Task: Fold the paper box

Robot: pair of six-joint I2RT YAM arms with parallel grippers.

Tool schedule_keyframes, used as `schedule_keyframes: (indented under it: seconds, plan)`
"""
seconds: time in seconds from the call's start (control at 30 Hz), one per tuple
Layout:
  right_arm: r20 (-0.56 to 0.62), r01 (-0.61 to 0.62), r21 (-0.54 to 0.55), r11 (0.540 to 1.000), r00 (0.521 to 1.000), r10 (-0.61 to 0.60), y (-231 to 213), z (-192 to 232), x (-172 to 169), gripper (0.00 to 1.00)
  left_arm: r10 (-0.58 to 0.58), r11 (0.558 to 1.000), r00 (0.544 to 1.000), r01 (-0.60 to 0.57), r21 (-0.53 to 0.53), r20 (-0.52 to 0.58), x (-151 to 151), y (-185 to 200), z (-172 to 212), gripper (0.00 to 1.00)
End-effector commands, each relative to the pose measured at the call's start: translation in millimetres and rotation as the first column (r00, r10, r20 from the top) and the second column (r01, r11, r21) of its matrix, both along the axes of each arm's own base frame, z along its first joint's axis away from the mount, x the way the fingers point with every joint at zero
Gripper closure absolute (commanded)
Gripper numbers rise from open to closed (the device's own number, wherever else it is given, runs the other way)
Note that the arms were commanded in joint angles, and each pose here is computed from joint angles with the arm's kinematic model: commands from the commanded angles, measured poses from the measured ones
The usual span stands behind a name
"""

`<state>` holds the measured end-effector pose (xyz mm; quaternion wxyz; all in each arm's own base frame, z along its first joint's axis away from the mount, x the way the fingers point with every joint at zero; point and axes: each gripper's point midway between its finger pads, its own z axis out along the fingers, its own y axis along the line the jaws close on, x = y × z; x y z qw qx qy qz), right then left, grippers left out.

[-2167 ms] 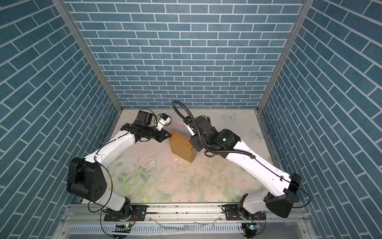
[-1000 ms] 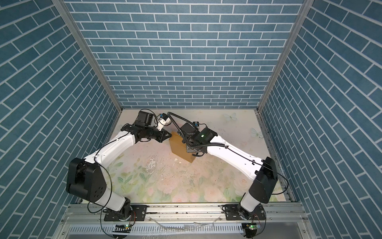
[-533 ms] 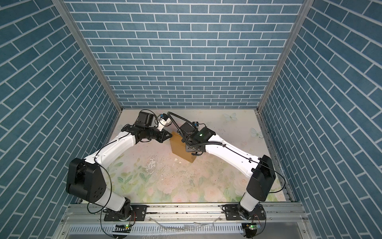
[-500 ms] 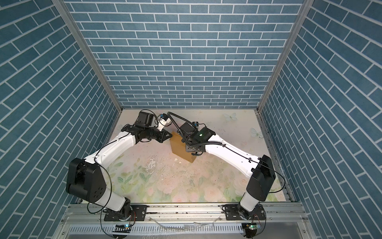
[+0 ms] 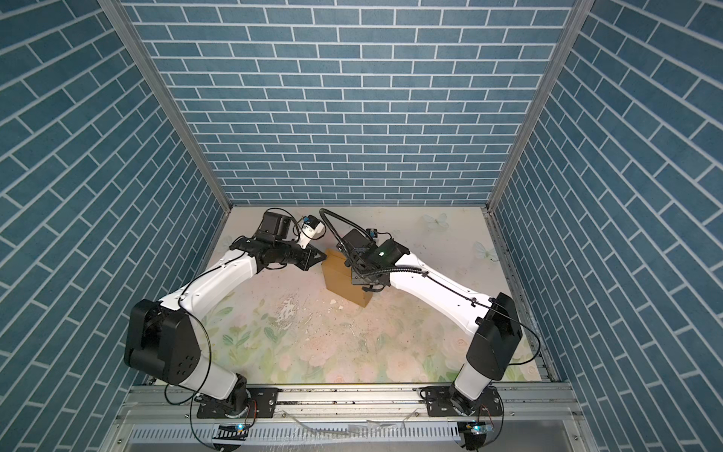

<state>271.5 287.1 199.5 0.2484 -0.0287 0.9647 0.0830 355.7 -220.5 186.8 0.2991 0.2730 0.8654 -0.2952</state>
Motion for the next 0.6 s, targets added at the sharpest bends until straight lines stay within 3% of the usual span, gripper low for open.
schedule_keyframes:
  seconds: [0.0,0.57]
  plan:
    - [0.026,0.051,0.131,0.990,0.998,-0.054,9,21,6,1.00,-0.025,0.999,0.995,0.027,0.023,-0.093,-23,-2,-20,0.98]
    - [0.003,0.094,0.209,0.973,0.995,-0.097,12,14,10,1.00,-0.041,0.999,0.994,0.042,0.014,-0.098,-25,-8,-22,0.98]
